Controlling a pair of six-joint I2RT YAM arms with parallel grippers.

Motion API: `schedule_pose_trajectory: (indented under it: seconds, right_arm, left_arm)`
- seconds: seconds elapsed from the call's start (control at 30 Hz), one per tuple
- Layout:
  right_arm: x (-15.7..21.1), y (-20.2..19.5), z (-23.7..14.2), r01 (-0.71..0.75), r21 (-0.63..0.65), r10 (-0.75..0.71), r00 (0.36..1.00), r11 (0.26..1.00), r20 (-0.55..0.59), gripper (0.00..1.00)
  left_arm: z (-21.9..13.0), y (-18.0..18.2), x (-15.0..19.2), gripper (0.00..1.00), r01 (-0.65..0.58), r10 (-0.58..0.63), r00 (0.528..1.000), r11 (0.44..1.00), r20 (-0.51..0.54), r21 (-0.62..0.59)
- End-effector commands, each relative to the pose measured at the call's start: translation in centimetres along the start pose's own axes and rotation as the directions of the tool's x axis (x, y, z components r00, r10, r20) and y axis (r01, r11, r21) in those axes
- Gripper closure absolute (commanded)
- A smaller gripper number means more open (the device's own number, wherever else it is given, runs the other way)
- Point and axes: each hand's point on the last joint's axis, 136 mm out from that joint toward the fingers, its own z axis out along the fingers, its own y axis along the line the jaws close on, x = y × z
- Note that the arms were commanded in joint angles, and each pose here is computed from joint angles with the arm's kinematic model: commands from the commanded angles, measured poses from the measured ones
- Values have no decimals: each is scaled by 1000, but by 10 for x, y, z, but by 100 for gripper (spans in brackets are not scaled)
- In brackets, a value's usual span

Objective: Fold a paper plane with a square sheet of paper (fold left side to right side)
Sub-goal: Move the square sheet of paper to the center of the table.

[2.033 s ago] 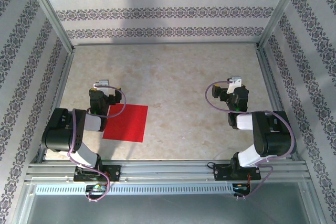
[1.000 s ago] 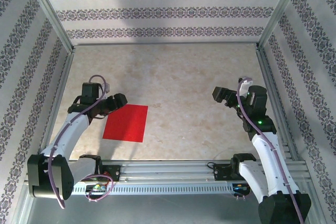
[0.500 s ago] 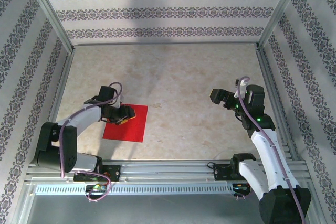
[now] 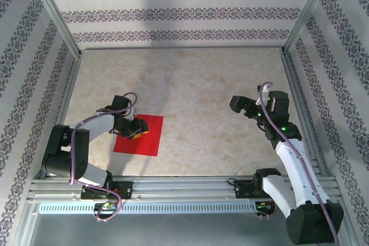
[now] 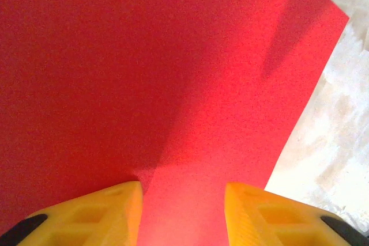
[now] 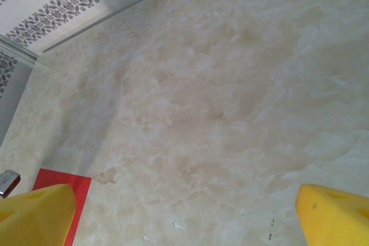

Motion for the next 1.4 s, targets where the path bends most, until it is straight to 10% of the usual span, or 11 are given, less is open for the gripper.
schedule_pose_trajectory:
  seconds: [0.0, 1.37]
  right_arm:
    - [-9, 5, -1, 17, 8, -17, 1000, 1000, 23, 2]
    - [4, -15, 5, -5, 113, 8, 1000, 994, -27, 5]
  left_arm:
    - [9, 1, 4, 57, 28, -28, 999, 999, -16, -16]
    - [117, -152, -37, 70, 95, -105, 992, 984, 63, 150]
